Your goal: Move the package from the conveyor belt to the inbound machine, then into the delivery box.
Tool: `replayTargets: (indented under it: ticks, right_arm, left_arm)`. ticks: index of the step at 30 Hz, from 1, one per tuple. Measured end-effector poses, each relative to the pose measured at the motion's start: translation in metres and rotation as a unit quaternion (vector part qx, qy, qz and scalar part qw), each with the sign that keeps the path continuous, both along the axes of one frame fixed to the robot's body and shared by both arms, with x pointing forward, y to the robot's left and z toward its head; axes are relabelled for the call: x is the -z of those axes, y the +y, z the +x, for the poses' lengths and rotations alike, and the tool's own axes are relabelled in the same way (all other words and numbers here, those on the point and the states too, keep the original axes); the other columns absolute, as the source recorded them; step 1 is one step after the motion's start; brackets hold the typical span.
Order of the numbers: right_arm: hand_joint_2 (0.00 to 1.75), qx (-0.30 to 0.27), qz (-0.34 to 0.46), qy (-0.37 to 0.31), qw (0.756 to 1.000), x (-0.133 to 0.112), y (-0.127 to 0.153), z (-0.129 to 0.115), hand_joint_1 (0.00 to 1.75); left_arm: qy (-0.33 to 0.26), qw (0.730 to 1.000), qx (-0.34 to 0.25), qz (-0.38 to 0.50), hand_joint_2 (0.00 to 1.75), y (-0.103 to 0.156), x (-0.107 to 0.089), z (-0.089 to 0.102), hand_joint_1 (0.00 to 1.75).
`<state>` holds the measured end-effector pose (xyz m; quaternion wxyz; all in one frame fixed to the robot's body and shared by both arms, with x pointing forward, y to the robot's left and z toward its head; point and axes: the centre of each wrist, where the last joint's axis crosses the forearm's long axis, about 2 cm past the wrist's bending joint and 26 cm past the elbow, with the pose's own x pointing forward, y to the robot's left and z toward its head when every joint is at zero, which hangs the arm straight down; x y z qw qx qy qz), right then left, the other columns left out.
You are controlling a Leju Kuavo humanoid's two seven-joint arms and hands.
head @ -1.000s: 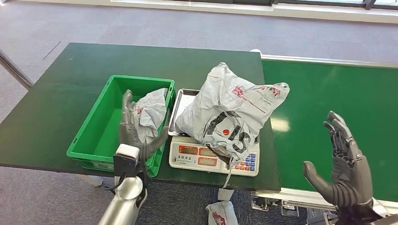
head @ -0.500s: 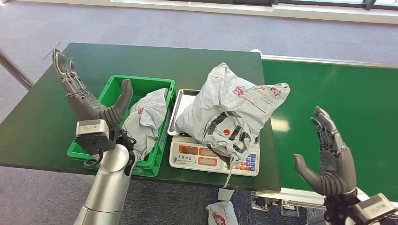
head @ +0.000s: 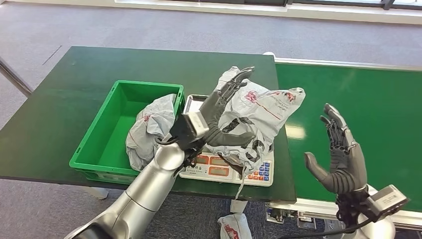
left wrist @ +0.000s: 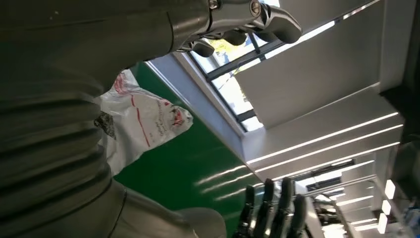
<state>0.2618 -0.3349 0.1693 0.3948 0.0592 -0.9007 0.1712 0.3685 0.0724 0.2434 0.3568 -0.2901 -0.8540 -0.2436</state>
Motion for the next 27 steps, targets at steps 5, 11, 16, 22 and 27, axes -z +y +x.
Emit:
replayTargets:
  ticks: [5, 11, 16, 22, 27]
  right_arm:
    - [1.75, -0.001, -0.006, 0.011, 1.000, 0.005, -0.002, 0.000, 0.00]
    - [1.75, 0.005, -0.017, 0.035, 0.999, 0.015, -0.005, -0.011, 0.00]
    - [1.75, 0.006, -0.019, 0.043, 0.999, 0.019, -0.005, -0.015, 0.00]
    - [1.75, 0.007, -0.023, 0.047, 0.999, 0.021, -0.005, -0.017, 0.00]
    - [1.75, 0.009, -0.034, 0.056, 0.998, 0.023, -0.002, -0.018, 0.00]
  left_arm:
    - [0.026, 0.985, -0.018, 0.168, 1.75, -0.025, 0.017, 0.008, 0.00]
    - [0.058, 0.910, -0.160, 0.377, 1.75, -0.037, 0.046, 0.009, 0.00]
    - [0.056, 0.886, -0.169, 0.428, 1.75, -0.035, 0.060, 0.008, 0.00]
    - [0.056, 0.864, -0.192, 0.463, 1.75, -0.032, 0.065, 0.010, 0.00]
    - [0.041, 0.804, -0.274, 0.527, 1.75, -0.025, 0.077, 0.010, 0.00]
